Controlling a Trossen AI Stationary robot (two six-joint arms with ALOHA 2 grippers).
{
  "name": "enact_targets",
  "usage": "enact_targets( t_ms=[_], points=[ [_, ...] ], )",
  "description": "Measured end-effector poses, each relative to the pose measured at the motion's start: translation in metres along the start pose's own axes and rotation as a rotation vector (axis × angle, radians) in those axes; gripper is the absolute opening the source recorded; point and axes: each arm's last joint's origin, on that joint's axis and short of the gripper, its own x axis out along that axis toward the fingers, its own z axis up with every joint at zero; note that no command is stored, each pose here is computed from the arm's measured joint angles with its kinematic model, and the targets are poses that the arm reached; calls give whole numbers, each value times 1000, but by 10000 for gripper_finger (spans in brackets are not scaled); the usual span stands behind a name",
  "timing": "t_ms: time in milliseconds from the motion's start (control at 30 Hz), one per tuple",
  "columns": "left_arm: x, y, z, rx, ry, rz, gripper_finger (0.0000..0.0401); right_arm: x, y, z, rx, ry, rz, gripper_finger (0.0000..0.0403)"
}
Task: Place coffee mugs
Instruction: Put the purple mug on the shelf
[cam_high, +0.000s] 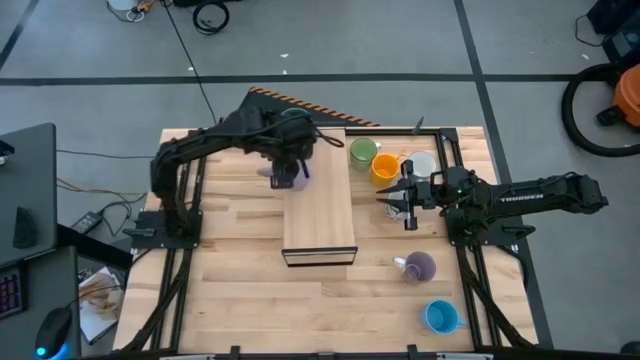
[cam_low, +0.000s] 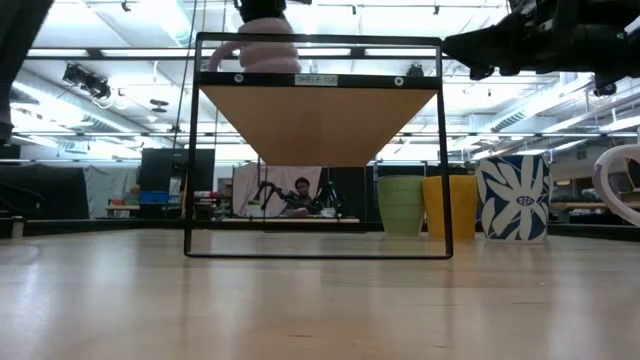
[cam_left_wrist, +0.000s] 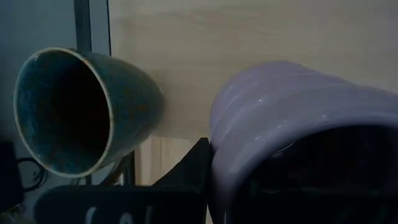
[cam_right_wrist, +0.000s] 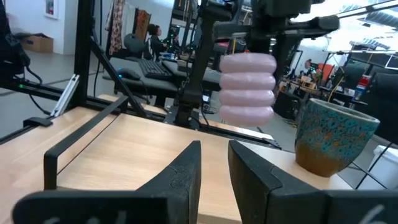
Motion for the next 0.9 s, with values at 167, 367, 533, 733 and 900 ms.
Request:
enact_targets(
  t_ms=[167,367,533,733,900],
  points=[
    [13,8,8,39,0,-11,42,0,0,0,1,4,1,87],
    [31,12,10,73,51,-30,42,0,0,-1,1,7,1,87],
    [36,12,13,100,49,-28,43,0,0,-1,3,12,3,87],
    [47,11,17,112,69,-40,43,0,0,-1,6,11,3,87],
    [52,11,18,140,85,-29,43,0,0,-1,6,11,3,87]
  ],
)
